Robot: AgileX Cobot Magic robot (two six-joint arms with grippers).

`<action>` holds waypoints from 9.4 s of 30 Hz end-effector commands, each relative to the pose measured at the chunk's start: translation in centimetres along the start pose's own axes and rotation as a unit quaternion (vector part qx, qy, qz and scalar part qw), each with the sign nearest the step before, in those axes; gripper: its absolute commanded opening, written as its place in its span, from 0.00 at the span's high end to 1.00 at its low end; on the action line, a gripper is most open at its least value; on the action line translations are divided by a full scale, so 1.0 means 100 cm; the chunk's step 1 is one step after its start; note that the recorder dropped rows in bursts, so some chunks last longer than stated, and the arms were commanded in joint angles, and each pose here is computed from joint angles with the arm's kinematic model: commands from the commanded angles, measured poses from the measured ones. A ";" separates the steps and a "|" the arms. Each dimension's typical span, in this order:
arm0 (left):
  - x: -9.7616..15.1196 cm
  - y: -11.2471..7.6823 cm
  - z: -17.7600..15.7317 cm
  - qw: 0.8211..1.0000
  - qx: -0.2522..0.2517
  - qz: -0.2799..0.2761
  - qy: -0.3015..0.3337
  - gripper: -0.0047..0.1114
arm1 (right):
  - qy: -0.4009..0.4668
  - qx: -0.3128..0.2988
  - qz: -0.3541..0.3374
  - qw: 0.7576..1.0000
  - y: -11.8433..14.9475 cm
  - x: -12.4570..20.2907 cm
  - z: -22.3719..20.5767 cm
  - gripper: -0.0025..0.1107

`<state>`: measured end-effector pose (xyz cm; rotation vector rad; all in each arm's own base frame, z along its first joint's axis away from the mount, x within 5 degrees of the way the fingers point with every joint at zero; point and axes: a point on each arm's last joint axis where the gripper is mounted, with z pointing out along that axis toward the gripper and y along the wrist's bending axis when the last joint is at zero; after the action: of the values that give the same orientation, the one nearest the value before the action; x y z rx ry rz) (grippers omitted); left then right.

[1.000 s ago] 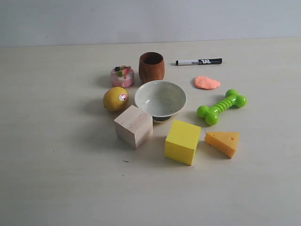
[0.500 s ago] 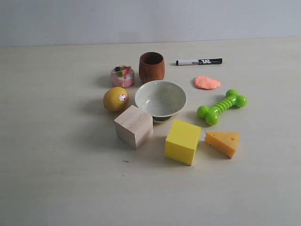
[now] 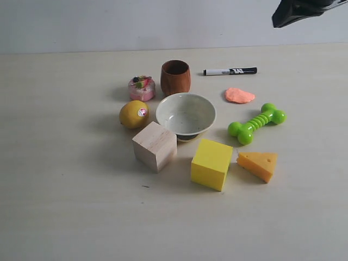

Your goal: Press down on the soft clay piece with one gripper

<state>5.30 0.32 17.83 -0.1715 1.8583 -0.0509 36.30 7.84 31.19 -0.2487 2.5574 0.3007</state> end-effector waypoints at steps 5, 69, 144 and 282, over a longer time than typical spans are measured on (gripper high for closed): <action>-0.002 0.000 -0.001 1.000 0.001 -0.003 -0.009 0.96 | 0.050 0.020 -0.026 0.998 -0.001 -0.028 0.038 0.98; -0.002 0.000 -0.001 1.000 0.001 -0.001 -0.009 0.96 | 0.172 0.028 -0.009 0.985 -0.036 0.004 0.231 0.98; -0.002 0.000 -0.001 1.000 0.001 -0.001 -0.009 0.96 | 0.261 0.000 0.025 0.965 -0.037 0.041 0.267 0.92; -0.002 0.000 -0.001 1.000 0.001 -0.001 -0.009 0.96 | -0.411 0.144 0.029 0.900 -0.012 0.272 -0.134 0.98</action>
<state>5.30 0.32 17.83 -0.1698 1.8585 -0.0496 7.21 0.18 27.74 0.0565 1.7438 0.0385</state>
